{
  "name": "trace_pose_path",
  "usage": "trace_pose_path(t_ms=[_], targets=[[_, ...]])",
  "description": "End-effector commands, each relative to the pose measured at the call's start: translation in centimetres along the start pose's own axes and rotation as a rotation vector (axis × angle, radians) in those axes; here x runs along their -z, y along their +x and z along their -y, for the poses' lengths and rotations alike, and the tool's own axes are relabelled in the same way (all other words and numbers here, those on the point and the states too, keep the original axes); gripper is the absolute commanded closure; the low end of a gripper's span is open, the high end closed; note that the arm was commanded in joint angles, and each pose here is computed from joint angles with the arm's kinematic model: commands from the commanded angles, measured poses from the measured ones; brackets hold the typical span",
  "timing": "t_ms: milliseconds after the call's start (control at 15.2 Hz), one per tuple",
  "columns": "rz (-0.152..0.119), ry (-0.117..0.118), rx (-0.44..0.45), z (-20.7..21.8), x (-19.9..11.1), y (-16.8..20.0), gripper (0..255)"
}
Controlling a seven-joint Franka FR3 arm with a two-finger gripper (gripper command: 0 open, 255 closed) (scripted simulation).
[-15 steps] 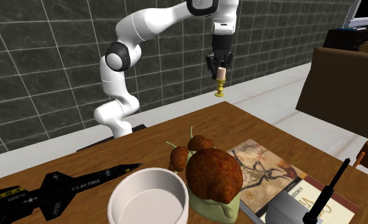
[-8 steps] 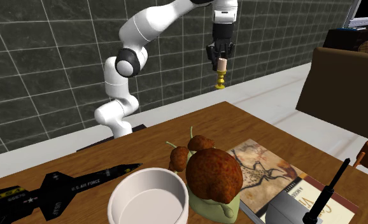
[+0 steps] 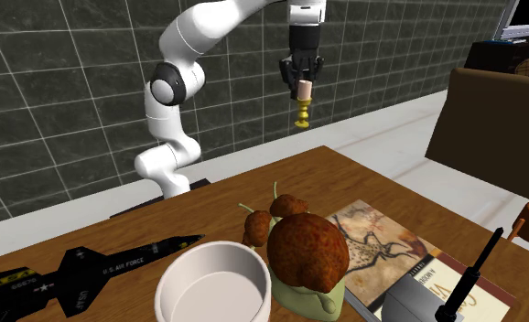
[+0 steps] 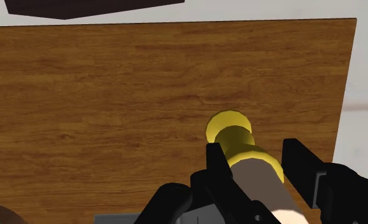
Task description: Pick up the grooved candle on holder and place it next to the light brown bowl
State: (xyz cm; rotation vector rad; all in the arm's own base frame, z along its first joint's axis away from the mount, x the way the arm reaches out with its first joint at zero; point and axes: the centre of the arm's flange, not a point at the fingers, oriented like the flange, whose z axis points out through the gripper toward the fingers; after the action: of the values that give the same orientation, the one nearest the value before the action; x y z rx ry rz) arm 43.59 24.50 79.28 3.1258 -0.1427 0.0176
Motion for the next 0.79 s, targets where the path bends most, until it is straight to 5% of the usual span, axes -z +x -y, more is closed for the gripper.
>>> trace_pose_path(t_ms=[0, 726], targets=[[0.001, 0.002, 0.001, -2.8, 0.1, 0.5, 255], [0.001, 0.002, 0.001, -17.2, 1.3, 2.0, 255]])
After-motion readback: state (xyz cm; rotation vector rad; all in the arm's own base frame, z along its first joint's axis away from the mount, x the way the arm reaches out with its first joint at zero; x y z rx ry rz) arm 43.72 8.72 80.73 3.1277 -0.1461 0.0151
